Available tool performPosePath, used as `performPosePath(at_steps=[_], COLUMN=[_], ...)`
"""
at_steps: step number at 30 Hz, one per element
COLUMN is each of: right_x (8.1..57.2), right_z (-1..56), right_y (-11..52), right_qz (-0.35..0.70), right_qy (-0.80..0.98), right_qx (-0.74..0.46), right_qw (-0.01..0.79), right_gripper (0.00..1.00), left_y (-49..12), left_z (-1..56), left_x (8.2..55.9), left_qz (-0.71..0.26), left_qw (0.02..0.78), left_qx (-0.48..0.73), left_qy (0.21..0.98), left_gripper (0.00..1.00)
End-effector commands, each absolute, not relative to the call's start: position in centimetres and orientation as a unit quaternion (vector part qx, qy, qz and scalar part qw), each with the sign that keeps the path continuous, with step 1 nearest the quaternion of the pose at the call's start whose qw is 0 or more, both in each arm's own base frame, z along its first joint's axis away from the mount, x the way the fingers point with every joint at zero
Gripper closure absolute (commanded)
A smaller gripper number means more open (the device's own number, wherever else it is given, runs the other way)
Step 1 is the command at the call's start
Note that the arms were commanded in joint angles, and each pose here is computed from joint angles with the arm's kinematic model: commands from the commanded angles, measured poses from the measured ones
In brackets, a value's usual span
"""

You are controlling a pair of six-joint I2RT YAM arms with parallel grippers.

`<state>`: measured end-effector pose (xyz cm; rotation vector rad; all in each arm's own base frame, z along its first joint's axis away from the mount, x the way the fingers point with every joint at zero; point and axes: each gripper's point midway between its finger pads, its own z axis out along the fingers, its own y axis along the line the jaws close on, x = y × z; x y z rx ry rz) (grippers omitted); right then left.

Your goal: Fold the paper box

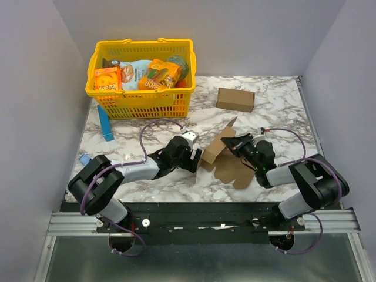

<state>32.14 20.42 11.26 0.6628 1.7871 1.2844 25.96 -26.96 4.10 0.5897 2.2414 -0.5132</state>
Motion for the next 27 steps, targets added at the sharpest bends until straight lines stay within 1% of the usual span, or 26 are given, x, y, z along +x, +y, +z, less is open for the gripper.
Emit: performPosePath(at_steps=[1, 6, 10, 13, 14, 15, 18, 22, 24, 27], right_x=[32.0, 31.8, 31.7, 31.7, 31.7, 31.7, 31.6, 31.7, 31.7, 31.7], right_z=[9.0, 8.7, 8.5, 8.3, 8.4, 8.4, 8.6, 8.8, 8.9, 9.1], right_y=[19.3, 18.9, 18.5, 18.4, 18.5, 18.4, 18.3, 18.1, 18.0, 18.0], right_qz=[0.468, 0.460, 0.451, 0.448, 0.449, 0.449, 0.448, 0.445, 0.444, 0.445], right_qy=[0.731, 0.733, 0.734, 0.735, 0.735, 0.735, 0.734, 0.733, 0.732, 0.730], right_qx=[0.280, 0.287, 0.292, 0.294, 0.294, 0.294, 0.295, 0.299, 0.301, 0.303], right_qw=[0.410, 0.411, 0.415, 0.414, 0.414, 0.414, 0.416, 0.420, 0.420, 0.420], right_gripper=[0.98, 0.98, 0.99, 0.99, 0.99, 0.99, 0.99, 0.98, 0.98, 0.97], left_y=[-31.1, -32.7, -33.0, -32.7, -32.3, -31.2, -29.7, -29.1, -29.5, -30.9], left_z=[5.7, 6.2, 6.1, 6.6, 6.9, 6.7, 8.7, 12.1, 13.0, 13.7], left_x=[25.4, 24.6, 23.9, 23.7, 24.1, 24.6, 25.3, 25.2, 24.9, 23.8], left_qz=[-0.279, -0.313, -0.321, -0.313, -0.307, -0.280, -0.256, -0.271, -0.290, -0.319], left_qw=[0.400, 0.405, 0.404, 0.406, 0.408, 0.413, 0.426, 0.440, 0.440, 0.417], left_qx=[0.224, 0.226, 0.227, 0.205, 0.179, 0.157, 0.109, 0.076, 0.078, 0.113], left_qy=[0.844, 0.829, 0.826, 0.834, 0.841, 0.853, 0.861, 0.853, 0.846, 0.843], left_gripper=[0.07, 0.07, 0.07, 0.07, 0.07, 0.07, 0.06, 0.05, 0.04, 0.04])
